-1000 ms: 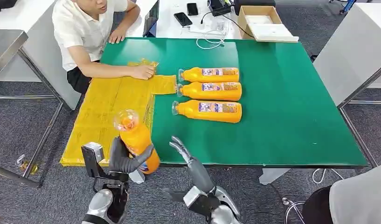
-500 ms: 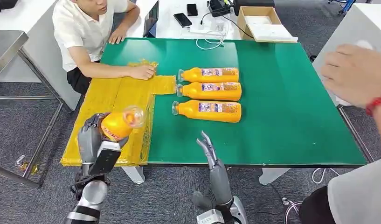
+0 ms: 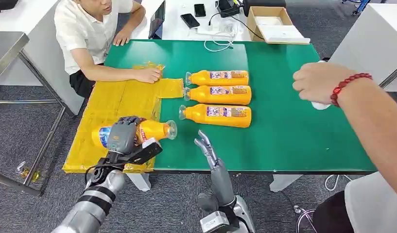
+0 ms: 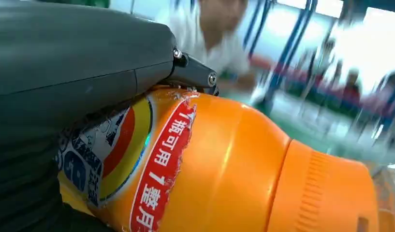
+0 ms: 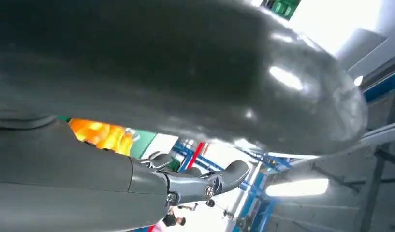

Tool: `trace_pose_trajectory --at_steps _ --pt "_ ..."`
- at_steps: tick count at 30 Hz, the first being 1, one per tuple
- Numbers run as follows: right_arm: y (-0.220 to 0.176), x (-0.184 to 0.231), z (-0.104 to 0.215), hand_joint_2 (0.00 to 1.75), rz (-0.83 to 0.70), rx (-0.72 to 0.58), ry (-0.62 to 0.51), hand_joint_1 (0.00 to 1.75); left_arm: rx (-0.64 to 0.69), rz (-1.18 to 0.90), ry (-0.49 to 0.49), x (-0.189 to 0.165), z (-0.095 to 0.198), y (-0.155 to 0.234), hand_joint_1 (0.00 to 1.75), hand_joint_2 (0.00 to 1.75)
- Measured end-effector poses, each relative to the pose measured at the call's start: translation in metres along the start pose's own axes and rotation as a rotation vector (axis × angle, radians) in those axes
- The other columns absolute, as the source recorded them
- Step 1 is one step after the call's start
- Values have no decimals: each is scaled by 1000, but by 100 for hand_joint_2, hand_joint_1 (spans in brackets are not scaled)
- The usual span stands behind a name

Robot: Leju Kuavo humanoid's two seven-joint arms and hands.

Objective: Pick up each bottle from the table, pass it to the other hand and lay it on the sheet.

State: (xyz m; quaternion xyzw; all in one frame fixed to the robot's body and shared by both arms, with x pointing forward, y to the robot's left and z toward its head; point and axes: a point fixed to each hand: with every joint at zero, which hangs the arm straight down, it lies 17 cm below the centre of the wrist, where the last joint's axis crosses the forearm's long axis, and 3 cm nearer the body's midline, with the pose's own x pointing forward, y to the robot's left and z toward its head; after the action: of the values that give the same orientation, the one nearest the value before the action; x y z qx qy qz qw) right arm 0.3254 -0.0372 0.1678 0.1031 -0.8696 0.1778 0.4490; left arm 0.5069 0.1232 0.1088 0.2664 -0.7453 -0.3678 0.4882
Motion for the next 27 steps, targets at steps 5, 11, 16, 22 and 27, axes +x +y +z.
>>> trace_pose_trajectory --at_steps 5,11,16,22,27 --pt "6 -4 2 0 -21 10 14 0 -150 -47 115 -40 -3 -23 175 175" --pt "12 -12 4 0 -28 17 38 0 -245 -96 255 -80 -6 -27 175 175" --pt "17 -17 5 0 -34 23 51 0 -263 -107 288 -90 -5 -27 175 175" --pt "19 -21 8 0 -35 28 64 0 -273 -112 298 -94 -5 -27 175 175" --pt "20 -23 8 0 -37 29 69 0 -279 -115 306 -96 -4 -28 150 175"
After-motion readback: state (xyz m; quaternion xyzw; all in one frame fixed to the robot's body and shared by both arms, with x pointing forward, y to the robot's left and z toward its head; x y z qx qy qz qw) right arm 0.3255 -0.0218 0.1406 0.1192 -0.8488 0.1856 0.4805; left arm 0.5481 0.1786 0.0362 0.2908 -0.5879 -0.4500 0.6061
